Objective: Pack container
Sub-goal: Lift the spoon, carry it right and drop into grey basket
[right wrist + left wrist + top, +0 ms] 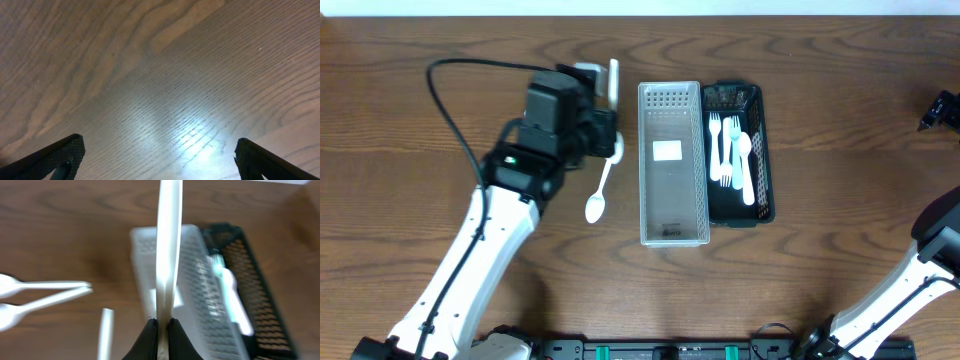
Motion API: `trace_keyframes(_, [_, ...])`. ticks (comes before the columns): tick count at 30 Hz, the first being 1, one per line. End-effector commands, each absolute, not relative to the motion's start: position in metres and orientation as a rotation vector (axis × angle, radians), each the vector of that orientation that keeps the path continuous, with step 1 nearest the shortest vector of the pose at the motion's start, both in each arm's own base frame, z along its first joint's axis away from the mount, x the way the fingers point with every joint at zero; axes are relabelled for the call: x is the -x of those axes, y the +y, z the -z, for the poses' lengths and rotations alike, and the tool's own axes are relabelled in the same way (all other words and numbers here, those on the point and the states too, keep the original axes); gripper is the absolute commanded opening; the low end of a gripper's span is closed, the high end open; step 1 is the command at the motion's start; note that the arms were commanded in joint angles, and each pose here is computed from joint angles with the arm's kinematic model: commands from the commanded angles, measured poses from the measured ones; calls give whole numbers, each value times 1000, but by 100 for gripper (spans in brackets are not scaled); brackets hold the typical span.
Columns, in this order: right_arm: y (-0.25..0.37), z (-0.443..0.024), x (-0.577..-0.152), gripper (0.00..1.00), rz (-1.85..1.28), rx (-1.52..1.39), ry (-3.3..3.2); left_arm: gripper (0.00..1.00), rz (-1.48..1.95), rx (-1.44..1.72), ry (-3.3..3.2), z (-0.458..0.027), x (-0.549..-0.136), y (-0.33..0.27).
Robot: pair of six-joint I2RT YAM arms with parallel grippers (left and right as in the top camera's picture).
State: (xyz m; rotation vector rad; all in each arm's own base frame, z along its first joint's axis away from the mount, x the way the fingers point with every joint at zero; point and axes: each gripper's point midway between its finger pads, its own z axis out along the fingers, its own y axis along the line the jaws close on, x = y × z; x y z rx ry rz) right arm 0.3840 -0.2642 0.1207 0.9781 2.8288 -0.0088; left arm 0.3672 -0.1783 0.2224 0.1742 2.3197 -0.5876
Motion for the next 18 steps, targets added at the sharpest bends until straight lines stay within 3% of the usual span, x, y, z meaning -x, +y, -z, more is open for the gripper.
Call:
trace_keyframes(1, [-262, -131, -385, 99, 19, -983, 2805, 6, 702, -99, 2336, -229, -358, -202])
trace_keyframes(10, [-262, -131, -385, 99, 19, -983, 2805, 7, 778, -111, 2400, -217, -339, -238])
trace_keyframes(17, [-262, -131, -385, 99, 19, -983, 2805, 17, 789, -173, 2437, -204, -329, -258])
trace_keyframes(18, [-262, -131, -385, 99, 19, -983, 2805, 25, 789, -176, 2441, -203, -328, -259])
